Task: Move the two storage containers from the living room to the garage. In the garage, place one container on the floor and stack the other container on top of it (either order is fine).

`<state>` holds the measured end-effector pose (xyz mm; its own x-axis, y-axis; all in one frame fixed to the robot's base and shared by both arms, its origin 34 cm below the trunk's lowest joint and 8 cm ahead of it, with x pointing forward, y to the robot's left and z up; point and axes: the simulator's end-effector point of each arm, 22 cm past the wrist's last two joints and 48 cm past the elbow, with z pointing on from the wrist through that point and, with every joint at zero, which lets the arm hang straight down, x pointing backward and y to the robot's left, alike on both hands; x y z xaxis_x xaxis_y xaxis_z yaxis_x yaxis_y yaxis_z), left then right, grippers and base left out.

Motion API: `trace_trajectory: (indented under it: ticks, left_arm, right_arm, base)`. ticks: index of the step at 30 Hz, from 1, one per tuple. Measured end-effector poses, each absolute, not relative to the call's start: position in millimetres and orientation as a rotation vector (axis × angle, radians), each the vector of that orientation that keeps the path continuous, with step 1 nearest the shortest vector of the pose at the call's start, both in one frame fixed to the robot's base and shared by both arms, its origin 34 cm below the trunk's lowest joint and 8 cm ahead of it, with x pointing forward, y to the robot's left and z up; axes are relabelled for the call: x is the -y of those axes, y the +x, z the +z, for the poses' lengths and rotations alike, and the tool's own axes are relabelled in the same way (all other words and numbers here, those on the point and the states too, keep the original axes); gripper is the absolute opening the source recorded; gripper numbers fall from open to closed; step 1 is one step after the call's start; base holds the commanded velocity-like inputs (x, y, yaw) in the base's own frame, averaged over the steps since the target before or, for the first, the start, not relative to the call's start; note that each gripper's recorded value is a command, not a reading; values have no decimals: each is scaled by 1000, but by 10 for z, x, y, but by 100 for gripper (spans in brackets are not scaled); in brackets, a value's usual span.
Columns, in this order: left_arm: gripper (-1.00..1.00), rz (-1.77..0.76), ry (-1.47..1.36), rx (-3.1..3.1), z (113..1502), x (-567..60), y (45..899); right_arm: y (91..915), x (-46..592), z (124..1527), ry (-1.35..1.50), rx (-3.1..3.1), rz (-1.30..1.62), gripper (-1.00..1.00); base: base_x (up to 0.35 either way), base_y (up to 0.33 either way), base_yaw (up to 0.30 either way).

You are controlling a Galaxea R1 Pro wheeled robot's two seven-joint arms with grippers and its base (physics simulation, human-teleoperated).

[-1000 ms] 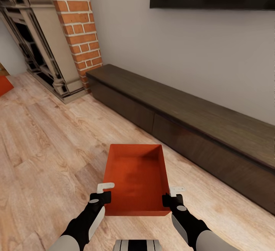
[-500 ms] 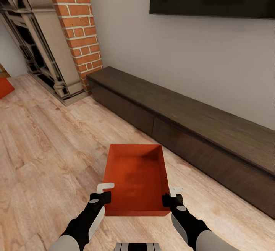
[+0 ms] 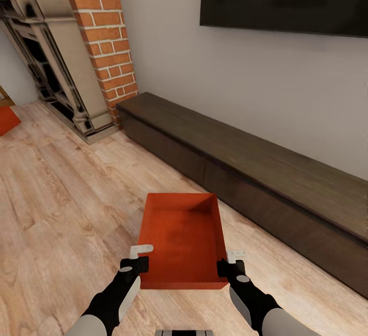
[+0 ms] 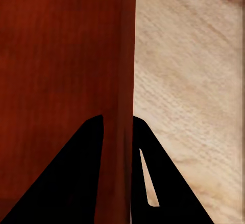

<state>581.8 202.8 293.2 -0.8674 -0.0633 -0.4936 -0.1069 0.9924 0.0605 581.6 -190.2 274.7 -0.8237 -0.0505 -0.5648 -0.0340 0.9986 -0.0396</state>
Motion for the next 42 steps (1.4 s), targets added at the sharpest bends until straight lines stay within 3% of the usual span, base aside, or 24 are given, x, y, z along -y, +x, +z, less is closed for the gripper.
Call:
trace_trajectory:
  ticks: [42]
  left_arm:
    - [-100, 112, -125, -2626, 3806, -2042, 5979]
  right_arm:
    - [5982, 1887, 3630, -62, -2543, -36, -100]
  base:
    - [0, 0, 0]
